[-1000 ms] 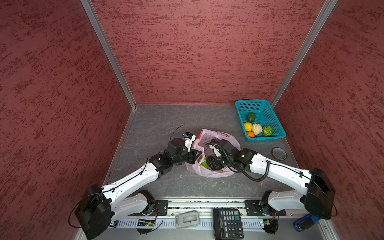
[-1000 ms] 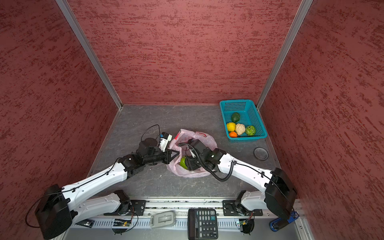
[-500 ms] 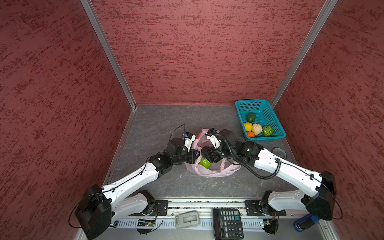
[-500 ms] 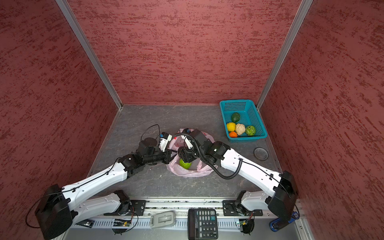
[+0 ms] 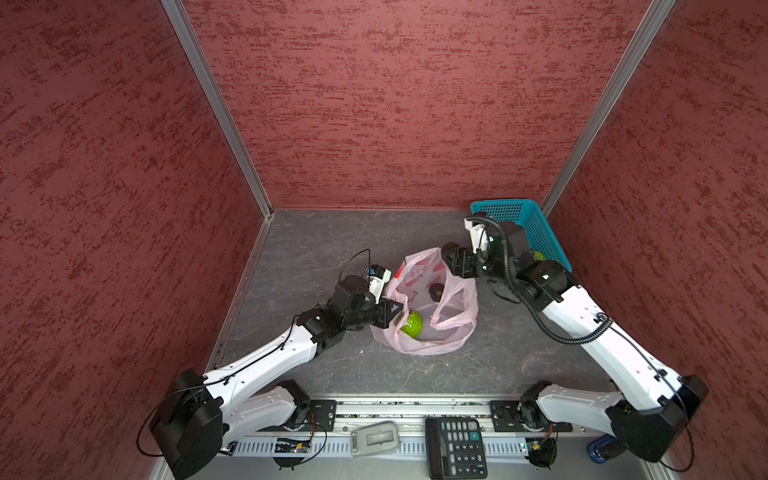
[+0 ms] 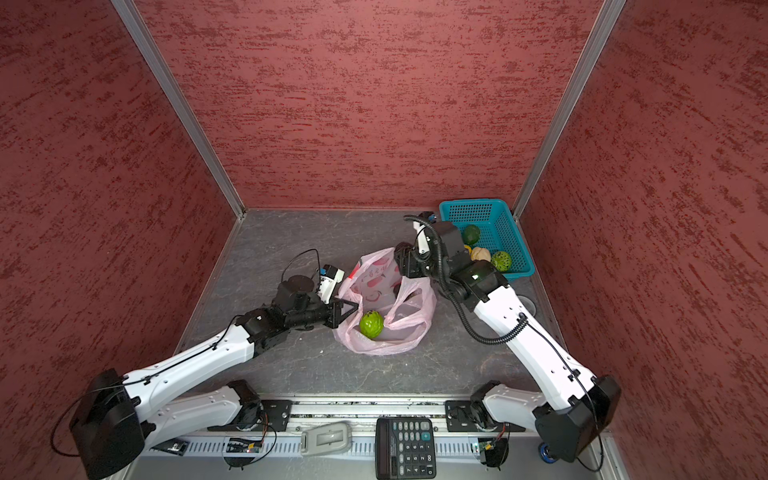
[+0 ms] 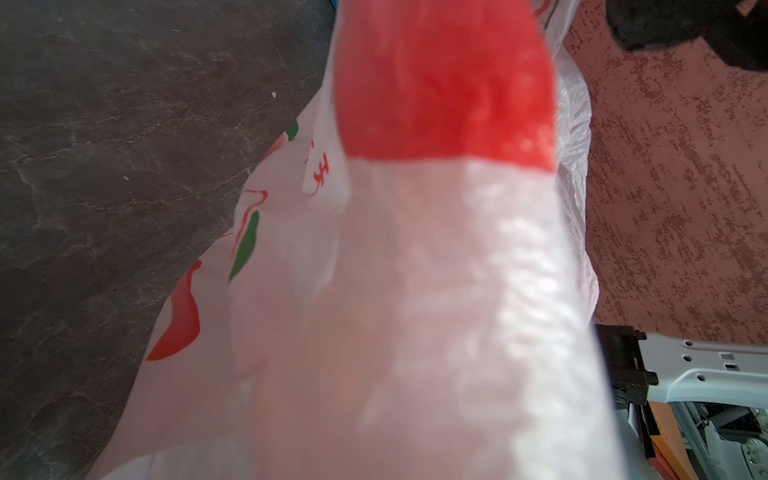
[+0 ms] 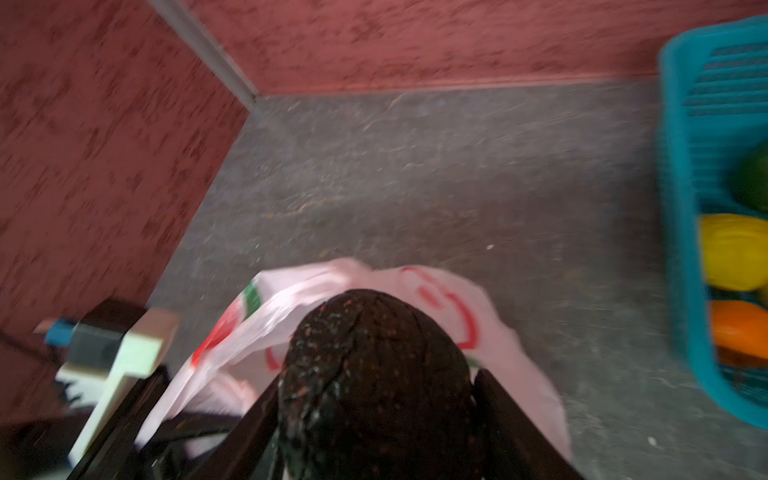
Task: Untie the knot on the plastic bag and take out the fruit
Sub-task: 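Carry the avocado with the right gripper to the teal basket, then lower the avocado into the teal basket and open the right gripper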
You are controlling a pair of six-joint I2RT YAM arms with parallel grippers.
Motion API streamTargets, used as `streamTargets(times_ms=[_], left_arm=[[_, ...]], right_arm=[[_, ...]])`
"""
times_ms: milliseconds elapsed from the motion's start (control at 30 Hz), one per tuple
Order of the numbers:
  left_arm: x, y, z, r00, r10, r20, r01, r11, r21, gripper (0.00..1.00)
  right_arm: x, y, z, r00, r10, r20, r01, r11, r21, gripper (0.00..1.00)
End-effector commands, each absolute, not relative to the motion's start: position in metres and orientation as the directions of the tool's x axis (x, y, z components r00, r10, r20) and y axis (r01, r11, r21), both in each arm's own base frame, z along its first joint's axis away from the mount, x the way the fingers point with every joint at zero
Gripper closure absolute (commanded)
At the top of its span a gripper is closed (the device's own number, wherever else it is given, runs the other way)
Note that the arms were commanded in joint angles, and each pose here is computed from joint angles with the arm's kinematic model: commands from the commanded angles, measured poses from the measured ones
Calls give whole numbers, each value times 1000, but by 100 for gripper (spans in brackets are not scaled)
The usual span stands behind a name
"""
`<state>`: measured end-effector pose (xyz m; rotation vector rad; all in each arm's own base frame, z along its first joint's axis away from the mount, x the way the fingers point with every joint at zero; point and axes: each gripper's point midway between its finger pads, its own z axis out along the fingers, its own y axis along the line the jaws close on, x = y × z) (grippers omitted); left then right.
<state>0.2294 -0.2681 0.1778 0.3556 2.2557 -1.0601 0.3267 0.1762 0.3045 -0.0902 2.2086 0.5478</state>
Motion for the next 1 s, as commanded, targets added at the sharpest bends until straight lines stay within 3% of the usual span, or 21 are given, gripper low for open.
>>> streamTargets(times_ms=[0,233,667,767,900,967], left_arm=[[228,-268,183,-770,-17,-637,483,638,-601,100],[227,-269,180,-778,-13,-629,473,646,-599,100],[230,-279,189,-765,-27,-644,481,640,-599,100],[231,-280,188,-764,-33,-644,476,646,-597,100],[231,-280,189,-760,-38,-649,474,650,-594,100],[230,-281,190,-759,-39,-650,475,649,-594,100]], right_arm=[[358,123,306,-576,249,-779,-76,932,354,57],[429,31,264,-515,418,-748,164,905,393,58],[547,-18,166,-602,436,-669,256,899,355,56],[558,-16,153,-638,430,-639,257,901,350,49],[559,-20,147,-651,430,-626,278,902,331,24],[558,-20,149,-650,429,-628,279,903,328,18]])
